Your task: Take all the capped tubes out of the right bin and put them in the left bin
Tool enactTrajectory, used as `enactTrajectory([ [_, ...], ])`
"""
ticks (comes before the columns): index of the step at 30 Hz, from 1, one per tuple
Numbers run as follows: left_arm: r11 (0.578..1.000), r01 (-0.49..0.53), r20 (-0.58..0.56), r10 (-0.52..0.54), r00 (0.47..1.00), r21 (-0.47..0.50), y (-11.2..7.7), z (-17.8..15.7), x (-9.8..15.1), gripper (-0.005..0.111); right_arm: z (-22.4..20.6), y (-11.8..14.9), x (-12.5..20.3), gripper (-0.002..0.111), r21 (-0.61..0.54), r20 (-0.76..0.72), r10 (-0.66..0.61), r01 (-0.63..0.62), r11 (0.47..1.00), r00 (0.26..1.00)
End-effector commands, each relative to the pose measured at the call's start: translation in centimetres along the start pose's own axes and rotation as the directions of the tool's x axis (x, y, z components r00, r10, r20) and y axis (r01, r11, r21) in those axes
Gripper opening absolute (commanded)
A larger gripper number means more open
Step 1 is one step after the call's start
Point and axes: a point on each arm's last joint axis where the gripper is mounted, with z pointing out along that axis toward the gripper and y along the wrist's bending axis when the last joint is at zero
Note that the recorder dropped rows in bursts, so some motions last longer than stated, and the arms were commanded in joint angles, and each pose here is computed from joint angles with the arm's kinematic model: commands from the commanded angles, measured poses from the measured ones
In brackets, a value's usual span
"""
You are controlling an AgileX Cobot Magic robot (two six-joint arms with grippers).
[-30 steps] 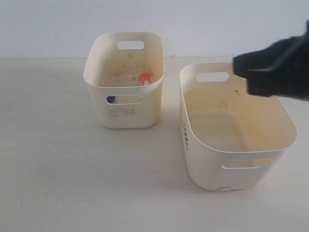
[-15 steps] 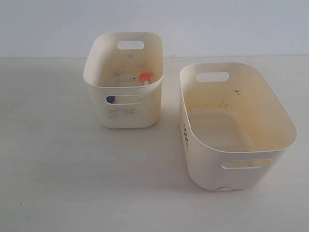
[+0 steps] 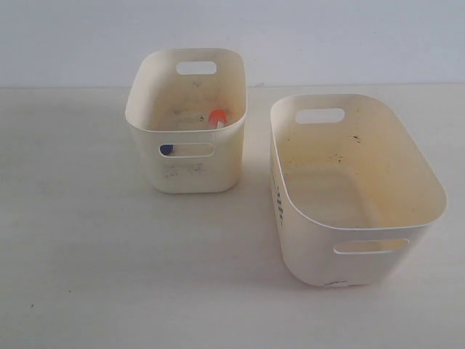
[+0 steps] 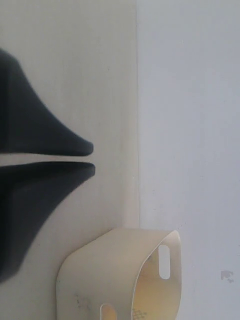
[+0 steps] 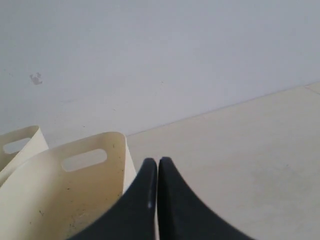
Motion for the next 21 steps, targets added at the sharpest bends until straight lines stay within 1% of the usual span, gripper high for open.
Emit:
enactTrajectory([
  [1, 1.0, 0.007, 0.007, -0.007, 1.0, 0.008, 0.0, 0.0, -0.1, 0.004, -0.5, 0.3, 0.7, 0.001, -0.051, -0.039, -0.063, 0.061, 0.997, 0.997],
  [3, 1.0, 0.007, 0.007, -0.007, 1.0, 0.008, 0.0, 0.0, -0.1, 0.004, -1.0, 0.6, 1.1, 0.001, -0.096, -0.059, -0.157, 0.151, 0.984, 0.986],
  [4, 1.0, 0.007, 0.007, -0.007, 1.0, 0.008, 0.0, 0.0, -0.1, 0.004, -1.3, 0.6, 1.4, 0.001, -0.108, -0.069, -0.186, 0.178, 0.978, 0.98],
  [5, 1.0, 0.007, 0.007, -0.007, 1.0, 0.008, 0.0, 0.0, -0.1, 0.004, -1.4, 0.5, 1.7, 0.001, -0.103, -0.108, -0.201, 0.19, 0.976, 0.974],
  [7, 1.0, 0.007, 0.007, -0.007, 1.0, 0.008, 0.0, 0.0, -0.1, 0.004, -1.4, 0.1, 2.0, 0.001, -0.067, -0.147, -0.197, 0.189, 0.98, 0.969],
  [9, 1.0, 0.007, 0.007, -0.007, 1.0, 0.008, 0.0, 0.0, -0.1, 0.004, -1.5, -0.3, 2.3, 0.001, -0.026, -0.182, -0.151, 0.149, 0.988, 0.971],
  [12, 1.0, 0.007, 0.007, -0.007, 1.0, 0.008, 0.0, 0.0, -0.1, 0.004, -1.5, -0.7, 2.6, 0.001, 0.011, -0.231, -0.163, 0.17, 0.985, 0.959],
  [21, 1.0, 0.007, 0.007, -0.007, 1.0, 0.008, 0.0, 0.0, -0.1, 0.004, -1.6, -0.7, 2.6, 0.001, 0.013, -0.233, -0.165, 0.172, 0.985, 0.958],
])
